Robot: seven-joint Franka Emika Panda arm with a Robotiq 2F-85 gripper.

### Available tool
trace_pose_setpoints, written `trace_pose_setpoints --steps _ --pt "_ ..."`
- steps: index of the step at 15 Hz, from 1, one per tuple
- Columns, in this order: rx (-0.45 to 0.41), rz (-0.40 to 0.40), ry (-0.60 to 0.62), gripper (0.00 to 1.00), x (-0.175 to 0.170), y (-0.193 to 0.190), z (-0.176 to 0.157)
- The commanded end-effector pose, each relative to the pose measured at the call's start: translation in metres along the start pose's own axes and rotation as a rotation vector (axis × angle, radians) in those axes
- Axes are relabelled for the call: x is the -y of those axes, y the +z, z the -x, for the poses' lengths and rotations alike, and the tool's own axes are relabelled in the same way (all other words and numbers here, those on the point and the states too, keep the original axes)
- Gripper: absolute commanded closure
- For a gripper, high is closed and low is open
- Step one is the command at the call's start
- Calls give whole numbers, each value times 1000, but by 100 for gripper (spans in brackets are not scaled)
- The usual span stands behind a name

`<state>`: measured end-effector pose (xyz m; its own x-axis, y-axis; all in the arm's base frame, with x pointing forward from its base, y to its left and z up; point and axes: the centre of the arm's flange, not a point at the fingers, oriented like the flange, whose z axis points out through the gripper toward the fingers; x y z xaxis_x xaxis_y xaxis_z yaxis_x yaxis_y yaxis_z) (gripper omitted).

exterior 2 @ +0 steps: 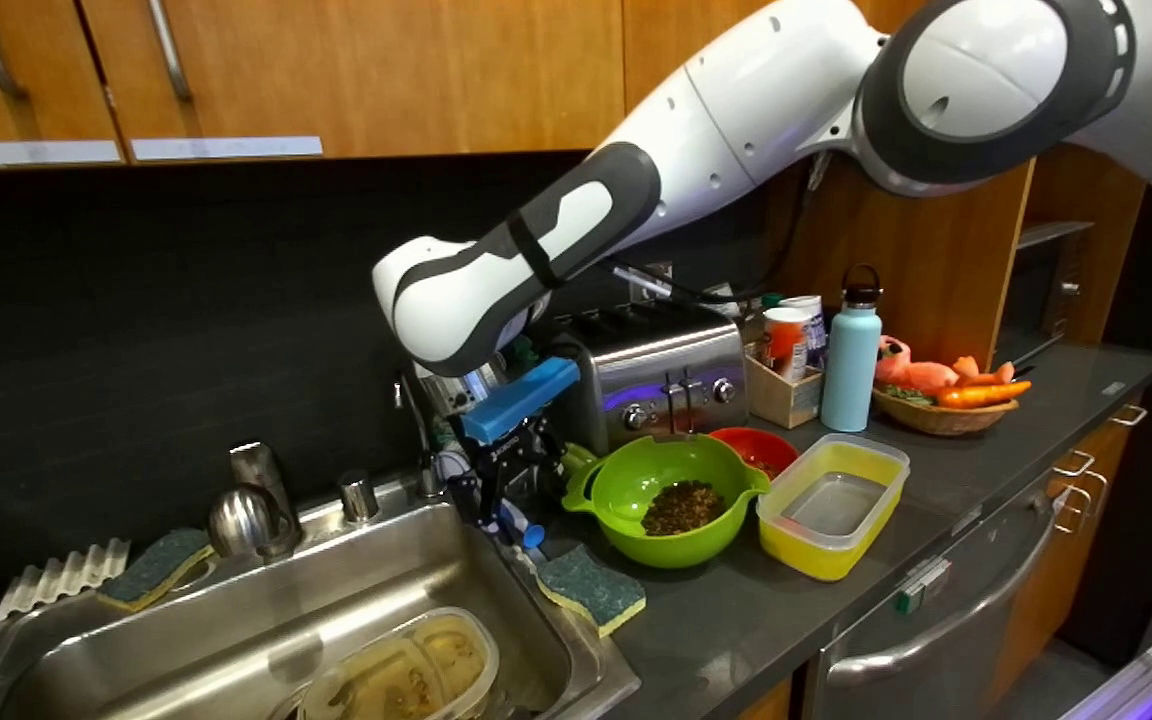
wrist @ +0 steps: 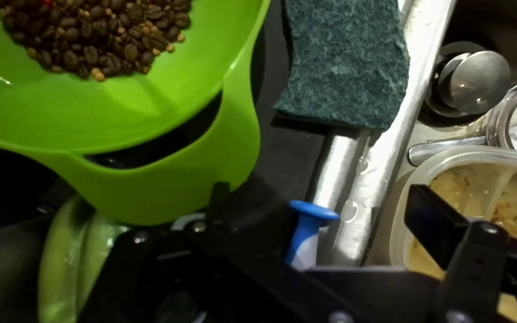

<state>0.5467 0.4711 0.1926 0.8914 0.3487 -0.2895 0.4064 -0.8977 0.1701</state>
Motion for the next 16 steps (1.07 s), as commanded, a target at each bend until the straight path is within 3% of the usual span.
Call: trace_pose_setpoints --steps 1,16 --pt "0 0 0 0 0 0 0" --pt "-16 17 -1 0 2 13 -24"
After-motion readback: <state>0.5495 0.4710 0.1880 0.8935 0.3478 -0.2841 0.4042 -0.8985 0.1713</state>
